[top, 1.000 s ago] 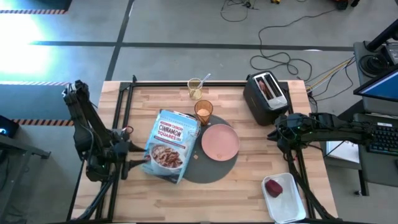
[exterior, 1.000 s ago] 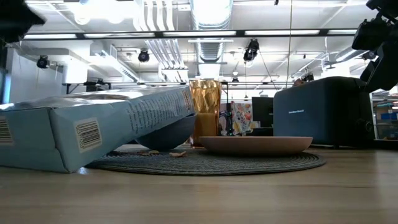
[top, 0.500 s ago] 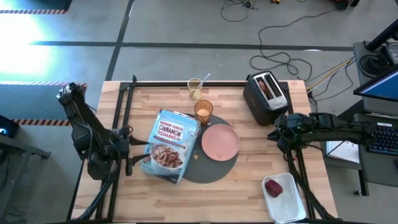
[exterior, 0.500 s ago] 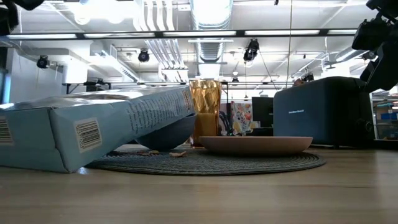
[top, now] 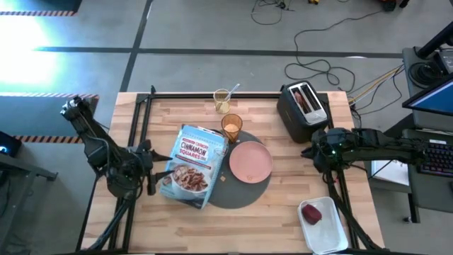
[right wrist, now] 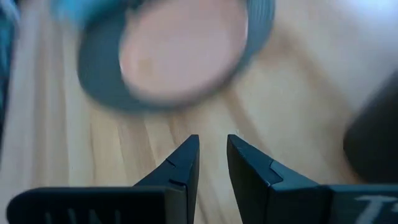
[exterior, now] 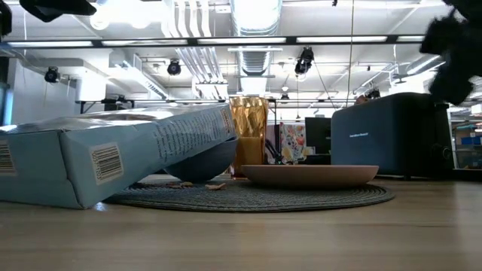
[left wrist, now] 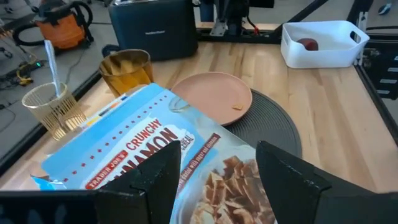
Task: Arrange a breakfast setting
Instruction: Pour the cereal from the cereal box into the blue bowl
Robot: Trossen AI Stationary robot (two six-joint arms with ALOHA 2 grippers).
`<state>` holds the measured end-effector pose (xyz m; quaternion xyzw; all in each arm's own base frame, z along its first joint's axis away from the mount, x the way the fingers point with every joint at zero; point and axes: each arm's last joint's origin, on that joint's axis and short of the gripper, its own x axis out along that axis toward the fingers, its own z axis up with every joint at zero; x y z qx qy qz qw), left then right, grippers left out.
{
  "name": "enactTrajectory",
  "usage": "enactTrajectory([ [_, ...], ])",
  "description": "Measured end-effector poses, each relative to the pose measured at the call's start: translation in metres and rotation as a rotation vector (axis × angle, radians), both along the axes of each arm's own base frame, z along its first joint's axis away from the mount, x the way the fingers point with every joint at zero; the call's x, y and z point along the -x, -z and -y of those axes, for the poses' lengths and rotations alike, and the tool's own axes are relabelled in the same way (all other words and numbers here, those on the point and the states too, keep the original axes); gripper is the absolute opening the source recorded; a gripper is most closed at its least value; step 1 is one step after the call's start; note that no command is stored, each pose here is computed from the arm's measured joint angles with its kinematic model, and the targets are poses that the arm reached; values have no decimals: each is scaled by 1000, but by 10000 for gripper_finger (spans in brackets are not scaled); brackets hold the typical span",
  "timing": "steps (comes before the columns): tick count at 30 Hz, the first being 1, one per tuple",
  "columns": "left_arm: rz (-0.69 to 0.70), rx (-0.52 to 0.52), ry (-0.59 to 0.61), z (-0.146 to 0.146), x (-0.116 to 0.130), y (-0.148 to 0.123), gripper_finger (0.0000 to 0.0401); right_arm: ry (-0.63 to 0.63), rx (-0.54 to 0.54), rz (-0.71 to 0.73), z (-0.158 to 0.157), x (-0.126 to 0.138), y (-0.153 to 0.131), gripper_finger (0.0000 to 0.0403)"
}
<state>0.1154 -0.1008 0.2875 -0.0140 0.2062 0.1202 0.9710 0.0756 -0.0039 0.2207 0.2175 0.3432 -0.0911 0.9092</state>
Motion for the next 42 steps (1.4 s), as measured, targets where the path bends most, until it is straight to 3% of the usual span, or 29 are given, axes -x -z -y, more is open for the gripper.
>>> enactTrajectory([
  [3, 12, -14, -17, -3, 0, -2, 194, 162, 101, 161, 6, -13, -10, 73],
  [6, 16, -26, -44, -8, -1, -3, 194, 264, 300, 262, 12, -23, -23, 73],
  [9, 17, -26, -78, -13, -4, -3, 194, 272, 446, 277, 15, -33, -28, 73],
  [12, 16, -27, -108, -17, -6, -3, 194, 238, 502, 292, 15, -39, -31, 73],
  [22, 14, -28, -120, -19, -9, -3, 194, 215, 539, 272, 17, -38, -30, 73],
  [29, 22, -91, -75, -13, -16, -5, 194, 214, 560, 264, 17, -38, -30, 73],
  [33, 34, -86, -77, -12, -17, -6, 194, 360, 370, 350, 17, -38, -32, 73],
  [39, 41, -92, -96, -13, -17, -6, 194, 505, 352, 492, 21, -46, -45, 73],
  [42, 42, -97, -104, -15, -16, -7, 194, 547, 454, 528, 23, -49, -52, 73],
])
